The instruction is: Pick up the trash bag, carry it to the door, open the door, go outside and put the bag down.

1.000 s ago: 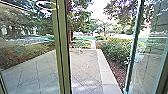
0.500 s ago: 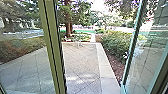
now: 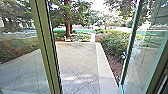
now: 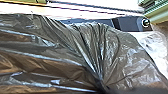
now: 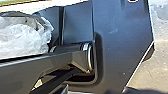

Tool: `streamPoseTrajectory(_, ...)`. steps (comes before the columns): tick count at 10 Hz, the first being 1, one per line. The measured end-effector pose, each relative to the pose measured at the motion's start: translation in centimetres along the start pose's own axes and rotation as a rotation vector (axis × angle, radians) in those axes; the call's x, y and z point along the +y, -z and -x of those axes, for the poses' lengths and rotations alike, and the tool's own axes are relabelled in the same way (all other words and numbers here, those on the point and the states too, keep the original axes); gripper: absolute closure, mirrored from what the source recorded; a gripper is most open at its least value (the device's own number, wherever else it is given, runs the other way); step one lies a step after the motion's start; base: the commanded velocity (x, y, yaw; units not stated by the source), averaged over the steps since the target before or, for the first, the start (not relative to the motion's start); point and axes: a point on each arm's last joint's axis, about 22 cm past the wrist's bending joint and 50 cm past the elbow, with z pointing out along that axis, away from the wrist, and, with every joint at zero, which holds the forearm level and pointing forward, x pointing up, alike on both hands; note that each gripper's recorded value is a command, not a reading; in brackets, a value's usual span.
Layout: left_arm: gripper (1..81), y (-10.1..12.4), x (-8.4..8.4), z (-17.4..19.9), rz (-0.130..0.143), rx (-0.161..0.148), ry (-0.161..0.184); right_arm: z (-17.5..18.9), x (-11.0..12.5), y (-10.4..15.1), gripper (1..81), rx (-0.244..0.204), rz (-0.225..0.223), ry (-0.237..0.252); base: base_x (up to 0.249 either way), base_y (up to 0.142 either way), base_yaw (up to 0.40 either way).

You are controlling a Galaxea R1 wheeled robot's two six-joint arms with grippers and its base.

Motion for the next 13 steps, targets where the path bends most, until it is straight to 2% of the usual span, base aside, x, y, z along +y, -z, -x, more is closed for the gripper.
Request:
streamPoseTrajectory(7,81.1,-0.02,0.10,-0.01,0.001,0.000,0.000,0.07,0.22,0.04,1.0,0.000,0.003,0.004,0.000,-0.092,0.000)
streamPoseTrajectory(9,81.1,-0.01,0.05,-0.04,0.000,0.002,0.000,0.21,0.33,0.06,1.0,-0.003,0.005,0.005,0.000,0.000,0.000)
streamPoseTrajectory(11,81.1,-0.16,0.72,-0.06,0.009,0.002,0.000,0.19,0.41,0.08,1.0,-0.002,0.005,0.005,0.000,0.000,0.000)
streamPoseTrajectory(13,81.1,0.00,0.01,-0.01,0.000,0.001,0.000,0.21,0.14,0.02,1.0,-0.002,0.002,0.004,0.000,0.000,0.000)
